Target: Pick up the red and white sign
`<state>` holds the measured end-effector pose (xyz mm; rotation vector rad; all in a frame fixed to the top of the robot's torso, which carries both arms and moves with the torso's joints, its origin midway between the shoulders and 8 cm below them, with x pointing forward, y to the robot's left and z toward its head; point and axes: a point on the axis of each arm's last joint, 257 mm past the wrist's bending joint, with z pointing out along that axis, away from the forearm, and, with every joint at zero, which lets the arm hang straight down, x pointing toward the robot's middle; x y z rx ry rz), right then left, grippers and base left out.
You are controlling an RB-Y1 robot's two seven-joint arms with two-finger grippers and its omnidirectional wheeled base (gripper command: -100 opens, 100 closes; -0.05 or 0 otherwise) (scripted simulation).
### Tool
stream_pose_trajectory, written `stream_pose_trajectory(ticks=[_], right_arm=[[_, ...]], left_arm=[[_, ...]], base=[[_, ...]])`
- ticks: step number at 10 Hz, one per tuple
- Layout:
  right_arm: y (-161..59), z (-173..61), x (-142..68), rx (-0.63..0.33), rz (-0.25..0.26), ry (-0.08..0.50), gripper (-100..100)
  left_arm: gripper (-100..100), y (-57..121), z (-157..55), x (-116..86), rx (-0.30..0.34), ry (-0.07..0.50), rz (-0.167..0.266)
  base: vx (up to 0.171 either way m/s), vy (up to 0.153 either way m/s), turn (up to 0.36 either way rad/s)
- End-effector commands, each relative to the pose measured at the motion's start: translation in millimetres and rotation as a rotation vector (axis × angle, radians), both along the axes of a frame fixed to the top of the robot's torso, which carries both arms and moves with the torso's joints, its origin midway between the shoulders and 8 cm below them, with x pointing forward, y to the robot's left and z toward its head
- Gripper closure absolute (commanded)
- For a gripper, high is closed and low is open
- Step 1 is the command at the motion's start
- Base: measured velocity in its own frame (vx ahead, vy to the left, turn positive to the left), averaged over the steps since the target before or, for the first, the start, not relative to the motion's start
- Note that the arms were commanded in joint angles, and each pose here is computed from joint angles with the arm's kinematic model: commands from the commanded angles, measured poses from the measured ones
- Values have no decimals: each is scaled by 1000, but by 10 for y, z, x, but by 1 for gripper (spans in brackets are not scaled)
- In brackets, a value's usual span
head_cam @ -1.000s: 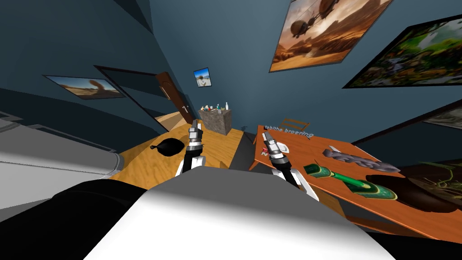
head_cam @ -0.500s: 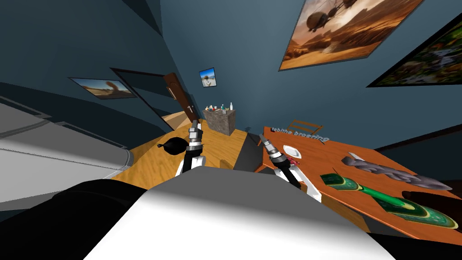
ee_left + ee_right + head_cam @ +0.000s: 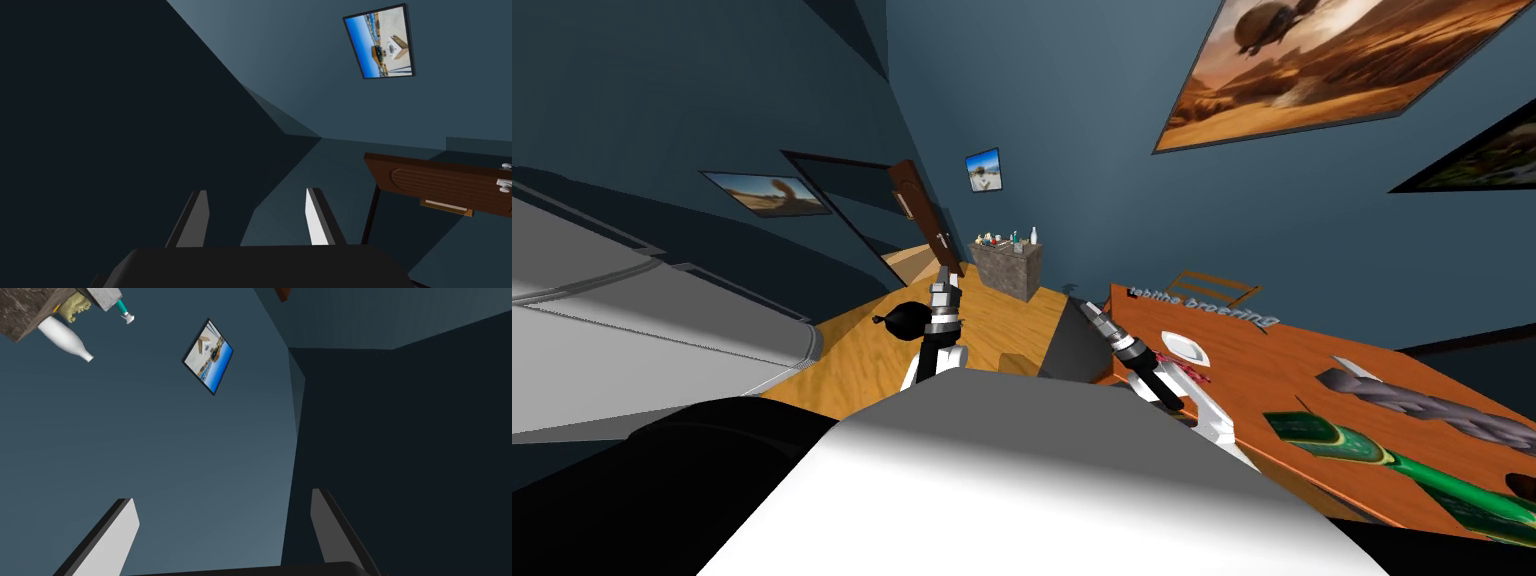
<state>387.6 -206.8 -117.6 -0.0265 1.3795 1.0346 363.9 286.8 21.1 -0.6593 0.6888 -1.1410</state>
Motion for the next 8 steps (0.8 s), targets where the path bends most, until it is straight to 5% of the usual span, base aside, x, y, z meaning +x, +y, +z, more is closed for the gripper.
stream_pose_trajectory(ticks=[1, 5, 8], right_arm=[[-6, -61, 17, -43, 8, 5, -100], [-153, -513, 71, -258, 40, 50, -100], [-328, -856, 63, -393, 59, 93, -100]], left_arm=[[0, 0, 0, 0, 0, 0, 0], [0, 0, 0, 0, 0, 0, 0], [0, 0, 0, 0, 0, 0, 0]], base=[[57, 118, 54], [72, 141, 125], [60, 69, 141]])
